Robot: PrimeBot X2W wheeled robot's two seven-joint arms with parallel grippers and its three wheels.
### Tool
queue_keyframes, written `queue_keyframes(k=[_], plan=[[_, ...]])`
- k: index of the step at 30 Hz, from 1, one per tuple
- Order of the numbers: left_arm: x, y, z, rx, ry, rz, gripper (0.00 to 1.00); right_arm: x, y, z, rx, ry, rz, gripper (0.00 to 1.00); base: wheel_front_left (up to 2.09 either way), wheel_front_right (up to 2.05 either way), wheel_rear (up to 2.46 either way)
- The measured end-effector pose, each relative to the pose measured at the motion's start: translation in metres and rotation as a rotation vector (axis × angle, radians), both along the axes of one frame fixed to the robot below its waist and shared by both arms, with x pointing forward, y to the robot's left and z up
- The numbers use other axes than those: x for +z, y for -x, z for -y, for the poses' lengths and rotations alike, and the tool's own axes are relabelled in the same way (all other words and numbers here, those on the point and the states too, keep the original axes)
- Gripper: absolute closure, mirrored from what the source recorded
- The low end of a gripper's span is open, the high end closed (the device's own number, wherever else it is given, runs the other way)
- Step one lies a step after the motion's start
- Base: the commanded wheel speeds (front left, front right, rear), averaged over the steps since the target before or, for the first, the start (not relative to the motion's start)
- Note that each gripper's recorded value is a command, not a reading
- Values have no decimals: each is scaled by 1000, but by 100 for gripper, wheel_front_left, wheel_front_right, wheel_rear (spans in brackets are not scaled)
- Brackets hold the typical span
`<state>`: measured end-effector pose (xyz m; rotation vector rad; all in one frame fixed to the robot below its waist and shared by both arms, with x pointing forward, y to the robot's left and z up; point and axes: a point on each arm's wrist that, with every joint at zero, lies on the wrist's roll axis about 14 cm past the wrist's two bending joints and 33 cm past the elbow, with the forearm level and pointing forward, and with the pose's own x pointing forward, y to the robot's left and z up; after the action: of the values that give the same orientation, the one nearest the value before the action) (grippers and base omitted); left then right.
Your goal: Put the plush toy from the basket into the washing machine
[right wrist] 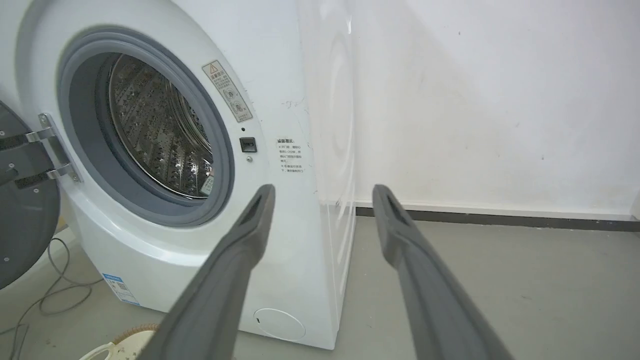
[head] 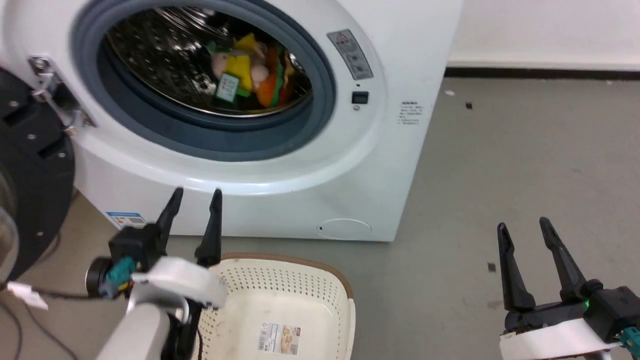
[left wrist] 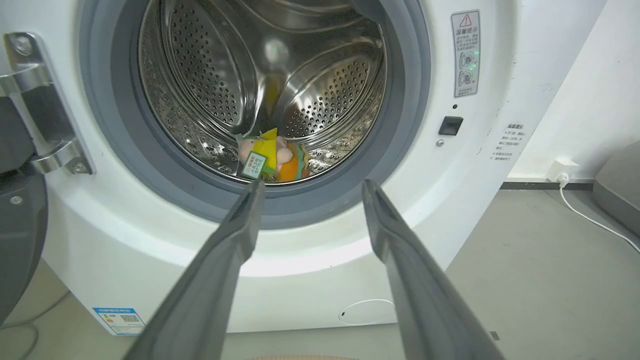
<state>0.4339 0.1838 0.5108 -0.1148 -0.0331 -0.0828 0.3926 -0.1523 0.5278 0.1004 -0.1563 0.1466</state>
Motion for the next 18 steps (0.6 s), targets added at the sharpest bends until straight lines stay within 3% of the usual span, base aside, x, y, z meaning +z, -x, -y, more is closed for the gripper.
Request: queue_keyframes(k=[8, 18], plan=[[-5, 55, -12, 105, 12, 6, 0, 10, 7, -12, 35, -8, 25, 0, 0, 0, 0], [-32, 78, -4, 71, 16, -63, 0, -2, 18, -12, 37, -12, -13, 0, 0, 0, 0]])
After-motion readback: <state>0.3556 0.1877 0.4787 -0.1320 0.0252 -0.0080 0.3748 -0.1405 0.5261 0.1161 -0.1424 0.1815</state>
